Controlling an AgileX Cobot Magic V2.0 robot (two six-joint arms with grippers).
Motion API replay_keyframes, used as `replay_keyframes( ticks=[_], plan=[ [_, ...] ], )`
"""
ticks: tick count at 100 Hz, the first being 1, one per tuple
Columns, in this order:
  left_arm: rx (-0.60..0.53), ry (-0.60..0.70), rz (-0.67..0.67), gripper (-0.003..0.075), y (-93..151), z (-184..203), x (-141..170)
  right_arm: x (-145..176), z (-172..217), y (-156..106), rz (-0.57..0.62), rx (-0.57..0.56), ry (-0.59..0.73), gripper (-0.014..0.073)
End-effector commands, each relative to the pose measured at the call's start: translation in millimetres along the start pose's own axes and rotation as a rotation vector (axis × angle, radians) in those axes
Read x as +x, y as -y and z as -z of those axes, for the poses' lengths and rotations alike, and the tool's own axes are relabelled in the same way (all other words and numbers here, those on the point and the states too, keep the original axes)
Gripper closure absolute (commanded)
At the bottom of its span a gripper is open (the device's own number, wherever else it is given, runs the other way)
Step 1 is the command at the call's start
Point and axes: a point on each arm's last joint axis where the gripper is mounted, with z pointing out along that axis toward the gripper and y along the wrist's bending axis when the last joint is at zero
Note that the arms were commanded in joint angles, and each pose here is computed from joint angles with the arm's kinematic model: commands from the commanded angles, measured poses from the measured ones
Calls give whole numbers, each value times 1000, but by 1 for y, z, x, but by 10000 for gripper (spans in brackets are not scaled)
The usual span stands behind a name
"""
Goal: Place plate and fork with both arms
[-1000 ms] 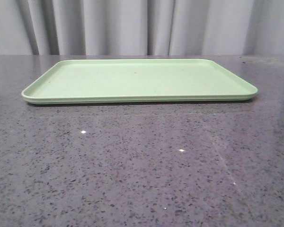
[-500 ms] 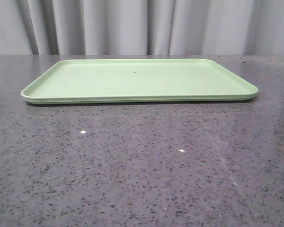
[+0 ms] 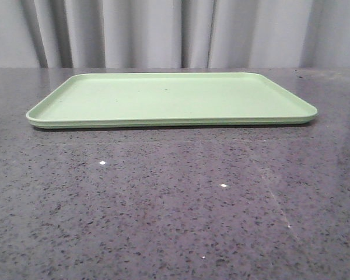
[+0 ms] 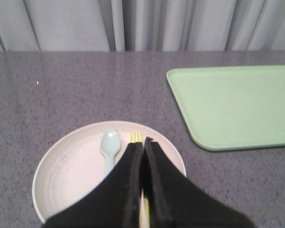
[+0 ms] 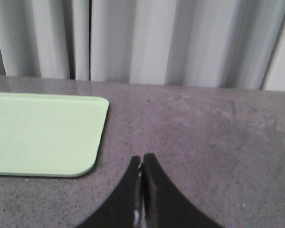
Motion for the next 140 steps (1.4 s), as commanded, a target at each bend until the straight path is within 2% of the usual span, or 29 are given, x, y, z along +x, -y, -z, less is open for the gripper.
replay_keyframes(
  ticks=[1, 10, 26, 70, 78, 87, 92, 104, 111, 118, 123, 140],
  plan=[
    [10, -73, 31, 741, 4, -5, -21, -23, -5, 0, 8, 9, -15, 715],
    [-4, -213, 30, 741, 5, -11, -30, -29, -14, 0, 6, 9, -104, 715],
    [0, -324, 42, 741, 7, -26, -36, -31, -27, 0, 6, 9, -175, 715],
    [3, -340, 37, 740, 7, -30, -36, -30, -30, 0, 5, 9, -192, 713],
    [3, -335, 37, 730, 7, -30, -36, -30, -30, 0, 4, 8, -192, 680],
    [3, -335, 37, 655, 7, -30, -36, -30, -30, 0, -2, 3, -191, 571],
    [3, -335, 37, 584, 7, -30, -36, -30, -30, 0, -6, 0, -191, 459],
    [4, -335, 36, 341, 7, -30, -36, -30, -30, -1, -10, -2, -191, 194],
    [4, -334, 36, 204, 7, -30, -36, -30, -30, -1, -10, -2, -189, 95],
    [4, -324, 36, 104, 7, -31, -37, -30, -30, -1, -10, -2, -187, 61],
    [5, -320, 36, 73, 7, -31, -38, -30, -30, -1, -10, -2, -187, 65],
    [8, -281, 37, 72, 7, -32, -41, -30, -30, -1, -10, -2, -186, 65]
  ],
)
